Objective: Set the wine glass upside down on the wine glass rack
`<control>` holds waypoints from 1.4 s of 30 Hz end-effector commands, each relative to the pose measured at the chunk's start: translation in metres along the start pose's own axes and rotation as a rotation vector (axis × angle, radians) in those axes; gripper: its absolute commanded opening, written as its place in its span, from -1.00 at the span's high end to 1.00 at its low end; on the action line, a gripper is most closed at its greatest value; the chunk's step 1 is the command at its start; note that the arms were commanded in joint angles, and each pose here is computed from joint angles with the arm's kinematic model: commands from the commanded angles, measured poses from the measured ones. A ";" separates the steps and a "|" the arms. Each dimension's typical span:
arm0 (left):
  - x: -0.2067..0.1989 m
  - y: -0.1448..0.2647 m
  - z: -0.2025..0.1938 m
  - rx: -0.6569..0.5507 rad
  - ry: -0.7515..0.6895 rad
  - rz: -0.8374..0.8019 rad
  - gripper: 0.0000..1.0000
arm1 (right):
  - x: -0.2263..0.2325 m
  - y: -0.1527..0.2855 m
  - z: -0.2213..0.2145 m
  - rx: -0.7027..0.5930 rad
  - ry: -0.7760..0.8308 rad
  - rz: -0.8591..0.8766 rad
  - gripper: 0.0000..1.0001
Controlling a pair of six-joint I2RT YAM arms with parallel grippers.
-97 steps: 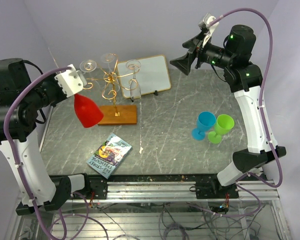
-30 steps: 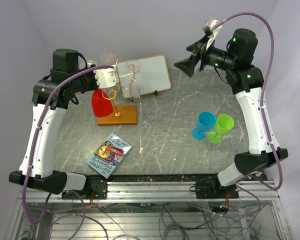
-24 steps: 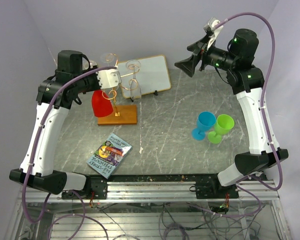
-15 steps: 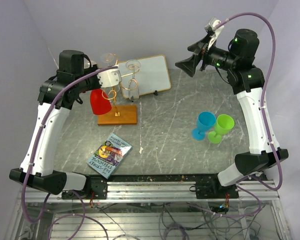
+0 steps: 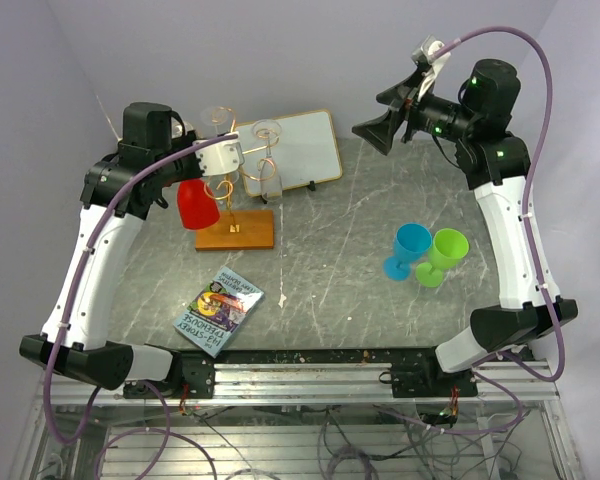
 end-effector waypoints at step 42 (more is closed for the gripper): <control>-0.001 0.017 -0.017 0.111 -0.079 0.035 0.86 | 0.003 0.020 0.012 -0.057 -0.001 0.009 -0.97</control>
Point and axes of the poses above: each gripper's point midway between its finger pads, its own y axis back along the fingers, its own x axis along the line the jaws close on, z = x × y, the point moved 4 cm from there along y, back along the fingers, and after that the axes turned 5 degrees about -y, right-handed, at the moved point
